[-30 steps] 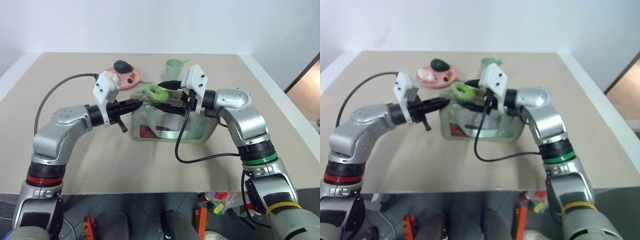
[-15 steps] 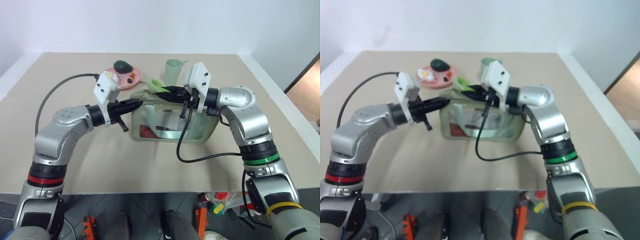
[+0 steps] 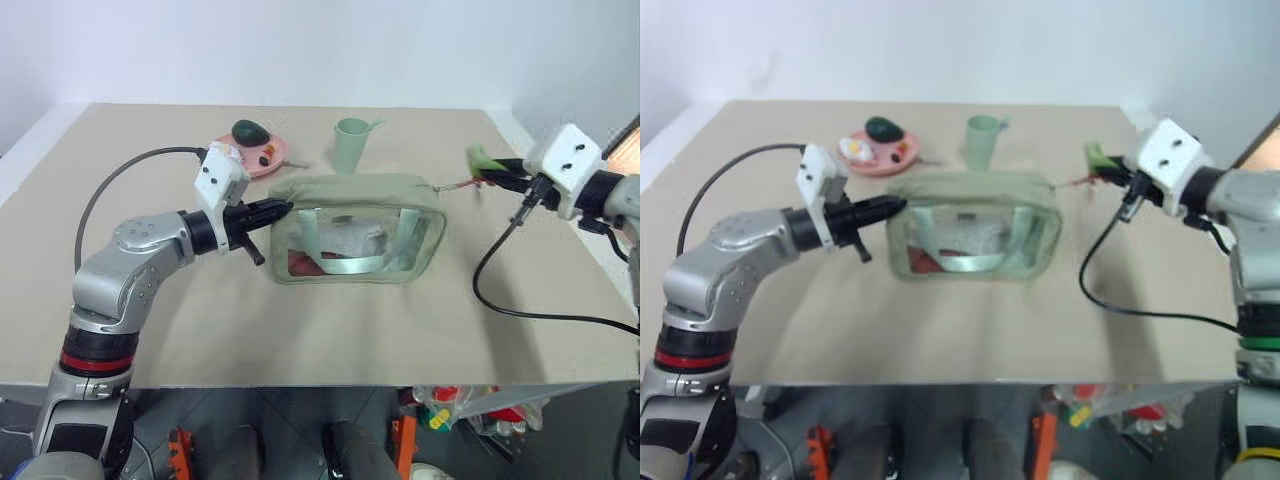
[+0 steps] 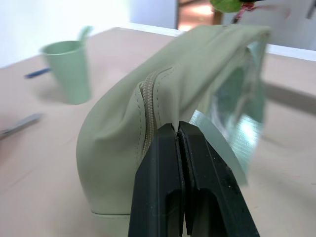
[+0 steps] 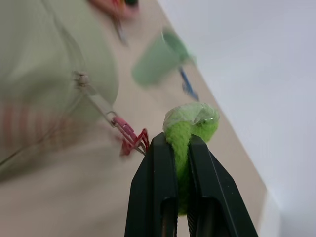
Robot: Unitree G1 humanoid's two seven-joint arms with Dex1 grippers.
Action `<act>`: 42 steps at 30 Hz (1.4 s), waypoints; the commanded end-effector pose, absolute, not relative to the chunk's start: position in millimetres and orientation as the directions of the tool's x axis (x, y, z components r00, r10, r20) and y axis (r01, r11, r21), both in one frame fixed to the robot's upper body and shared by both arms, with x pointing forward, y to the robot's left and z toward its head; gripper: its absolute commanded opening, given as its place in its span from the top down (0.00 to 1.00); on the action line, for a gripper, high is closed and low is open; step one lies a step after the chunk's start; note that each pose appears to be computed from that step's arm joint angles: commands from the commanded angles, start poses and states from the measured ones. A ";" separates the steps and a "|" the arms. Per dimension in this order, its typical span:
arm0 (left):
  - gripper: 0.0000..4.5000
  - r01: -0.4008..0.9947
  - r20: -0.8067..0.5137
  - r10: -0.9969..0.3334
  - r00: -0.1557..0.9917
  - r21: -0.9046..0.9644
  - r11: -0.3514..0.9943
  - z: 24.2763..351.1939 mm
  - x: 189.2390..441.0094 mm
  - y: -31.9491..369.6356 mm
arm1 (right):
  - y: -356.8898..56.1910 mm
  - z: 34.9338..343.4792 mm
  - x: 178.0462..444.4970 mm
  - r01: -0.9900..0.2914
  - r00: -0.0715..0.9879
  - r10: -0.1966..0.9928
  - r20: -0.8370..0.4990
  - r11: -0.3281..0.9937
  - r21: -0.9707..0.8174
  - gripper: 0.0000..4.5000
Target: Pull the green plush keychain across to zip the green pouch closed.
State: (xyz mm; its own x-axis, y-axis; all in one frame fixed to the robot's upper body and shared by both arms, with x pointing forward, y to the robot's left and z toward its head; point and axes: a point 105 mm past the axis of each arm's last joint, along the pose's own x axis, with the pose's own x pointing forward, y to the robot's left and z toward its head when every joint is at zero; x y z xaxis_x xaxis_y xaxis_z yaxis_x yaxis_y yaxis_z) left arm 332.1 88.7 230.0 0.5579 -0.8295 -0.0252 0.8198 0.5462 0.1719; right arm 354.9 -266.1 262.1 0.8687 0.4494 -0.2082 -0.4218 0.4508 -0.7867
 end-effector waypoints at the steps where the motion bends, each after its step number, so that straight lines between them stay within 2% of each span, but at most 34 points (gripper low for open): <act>1: 1.00 0.797 -0.025 -0.808 0.588 0.185 0.575 230.6 334.2 93.2 | -249.1 249.4 348.0 -0.430 0.864 0.453 -0.217 0.443 -0.787 0.99; 7: 1.00 0.780 -0.010 -0.794 0.608 0.197 0.594 234.8 338.9 90.6 | -212.2 174.2 344.1 -0.562 0.811 0.468 -0.350 0.461 -0.686 0.99; 12: 1.00 0.771 0.006 -0.787 0.616 0.201 0.605 238.3 339.7 89.1 | -210.1 150.8 344.7 -0.577 0.808 0.450 -0.381 0.467 -0.670 0.99; 16: 1.00 0.766 0.007 -0.784 0.621 0.207 0.609 238.7 340.0 89.8 | -214.8 156.0 350.2 -0.531 0.836 0.439 -0.329 0.495 -0.688 0.99; 19: 1.00 0.763 0.000 -0.782 0.623 0.222 0.607 237.9 340.7 91.8 | -222.7 175.9 354.9 -0.492 0.857 0.444 -0.261 0.557 -0.669 0.99; 20: 1.00 0.765 0.003 -0.784 0.621 0.216 0.607 237.9 340.7 93.1 | -225.3 184.7 355.3 -0.487 0.860 0.452 -0.237 0.587 -0.647 0.92; 21: 0.94 0.770 0.016 -0.788 0.616 0.202 0.606 240.3 339.8 94.5 | -226.7 195.4 354.5 -0.484 0.860 0.468 -0.206 0.616 -0.621 0.84; 23: 0.83 0.781 0.055 -0.796 0.602 0.168 0.602 249.2 337.2 97.8 | -228.3 217.9 351.1 -0.473 0.859 0.493 -0.142 0.655 -0.589 0.74; 27: 0.49 0.798 0.101 -0.806 0.583 0.119 0.591 265.1 333.3 109.2 | -232.2 256.7 340.7 -0.449 0.854 0.518 -0.040 0.697 -0.560 0.41; 28: 0.44 0.800 0.105 -0.808 0.579 0.115 0.588 269.3 331.9 113.6 | -231.8 266.3 335.3 -0.459 0.844 0.536 -0.021 0.702 -0.545 0.35; 31: 0.24 0.816 0.117 -0.820 0.560 0.096 0.570 279.6 326.3 121.5 | -230.3 282.6 322.8 -0.488 0.823 0.568 0.007 0.712 -0.505 0.15; 32: 0.14 0.823 0.121 -0.826 0.551 0.081 0.562 283.4 322.7 124.3 | -229.1 286.4 316.9 -0.509 0.810 0.587 0.009 0.710 -0.486 0.05; 33: 0.06 0.830 0.121 -0.830 0.544 0.069 0.554 285.4 319.3 127.1 | -228.0 289.3 311.5 -0.529 0.798 0.602 0.011 0.710 -0.464 0.00; 34: 0.01 0.833 0.118 -0.832 0.541 0.060 0.550 286.2 316.3 130.0 | -227.4 291.3 306.8 -0.545 0.790 0.612 0.014 0.714 -0.439 0.00; 37: 0.01 0.811 0.112 -0.811 0.574 0.056 0.582 280.2 306.6 143.6 | -221.3 279.6 285.8 -0.634 0.750 0.659 -0.055 0.694 -0.342 0.00; 40: 0.01 0.744 0.026 -0.749 0.662 0.096 0.661 251.4 303.0 154.7 | -201.5 249.9 263.8 -0.714 0.695 0.708 -0.121 0.661 -0.233 0.00; 42: 0.01 0.707 0.025 -0.710 0.703 0.081 0.703 235.5 301.2 158.5 | -190.5 226.4 253.9 -0.729 0.684 0.713 -0.155 0.657 -0.194 0.00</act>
